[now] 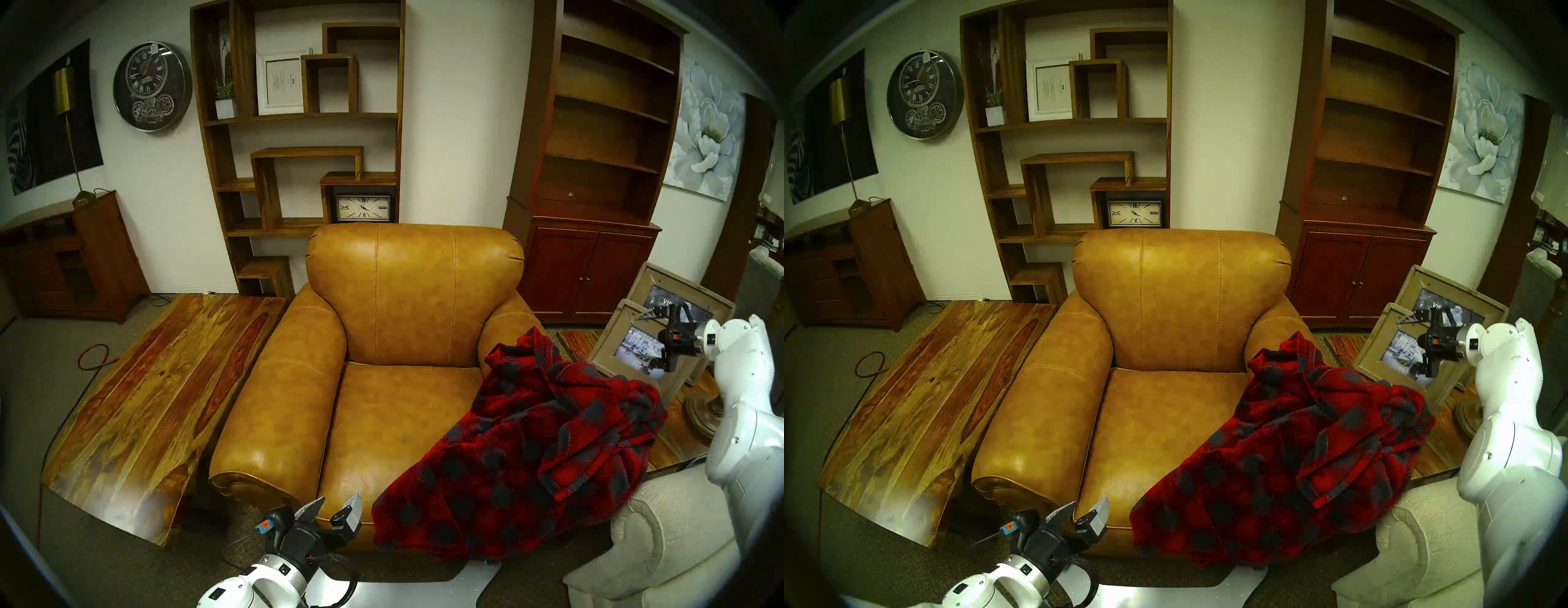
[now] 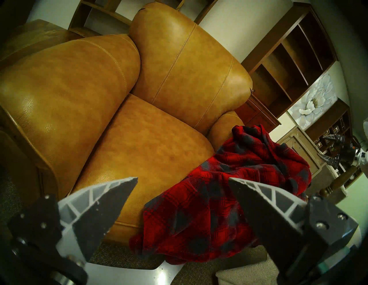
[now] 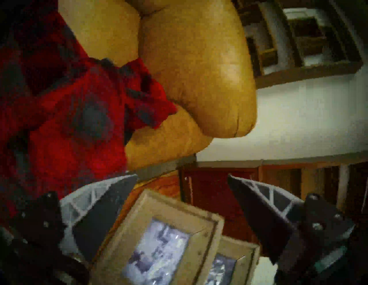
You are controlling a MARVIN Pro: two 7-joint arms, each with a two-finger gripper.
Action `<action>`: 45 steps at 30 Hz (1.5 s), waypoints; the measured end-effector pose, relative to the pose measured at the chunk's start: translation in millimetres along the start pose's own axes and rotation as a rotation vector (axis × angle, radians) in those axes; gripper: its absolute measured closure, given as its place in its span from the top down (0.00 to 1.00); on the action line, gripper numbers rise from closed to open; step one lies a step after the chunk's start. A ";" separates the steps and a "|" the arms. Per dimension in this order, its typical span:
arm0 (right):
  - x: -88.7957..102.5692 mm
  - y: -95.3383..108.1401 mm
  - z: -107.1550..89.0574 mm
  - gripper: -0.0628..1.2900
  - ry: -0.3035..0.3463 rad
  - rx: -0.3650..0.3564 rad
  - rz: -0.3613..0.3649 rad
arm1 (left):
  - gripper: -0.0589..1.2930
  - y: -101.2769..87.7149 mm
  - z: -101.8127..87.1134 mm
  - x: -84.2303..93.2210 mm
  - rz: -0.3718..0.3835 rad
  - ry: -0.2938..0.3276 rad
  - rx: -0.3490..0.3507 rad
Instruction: Move the blanket from sofa and drape it over the sofa arm
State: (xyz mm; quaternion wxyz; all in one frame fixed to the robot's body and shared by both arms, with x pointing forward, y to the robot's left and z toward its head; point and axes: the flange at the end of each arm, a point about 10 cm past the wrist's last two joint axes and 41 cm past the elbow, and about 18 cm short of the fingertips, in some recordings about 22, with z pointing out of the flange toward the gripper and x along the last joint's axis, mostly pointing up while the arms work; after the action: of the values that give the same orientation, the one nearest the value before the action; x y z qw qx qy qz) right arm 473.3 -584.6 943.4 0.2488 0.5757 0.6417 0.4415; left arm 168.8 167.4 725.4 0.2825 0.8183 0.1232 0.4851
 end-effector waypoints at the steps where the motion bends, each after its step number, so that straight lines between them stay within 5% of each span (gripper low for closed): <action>1: 8.3 1.9 9.5 0.95 0.024 -0.003 -0.010 | 0.98 -0.2 0.0 -0.1 0.000 0.000 0.001; 5: 27.1 -3.8 33.7 0.95 0.077 0.018 -0.025 | 0.98 -0.7 -0.1 -0.3 0.001 -0.001 0.002; 8: 57.6 -38.2 75.9 0.95 0.159 0.106 -0.022 | 0.98 -1.4 -0.1 -0.6 0.001 -0.002 0.003; 21: 150.3 -147.5 158.8 0.95 0.352 0.381 -0.052 | 0.98 -2.1 0.1 -0.7 0.002 -0.002 0.004; 39: 302.3 -238.0 217.1 0.95 0.607 0.621 -0.262 | 0.98 -2.3 1.0 -0.2 0.002 0.001 0.004; 45: 329.4 -262.9 219.4 0.95 0.646 0.694 -0.343 | 0.98 -2.0 1.3 -0.1 0.001 0.002 0.004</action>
State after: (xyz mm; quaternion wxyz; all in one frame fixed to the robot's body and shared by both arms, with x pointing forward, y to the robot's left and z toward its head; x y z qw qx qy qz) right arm 448.1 -193.5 674.7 -0.0996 0.3448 0.8802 0.3106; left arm 170.0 168.5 723.7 0.2805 0.8186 0.1241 0.4856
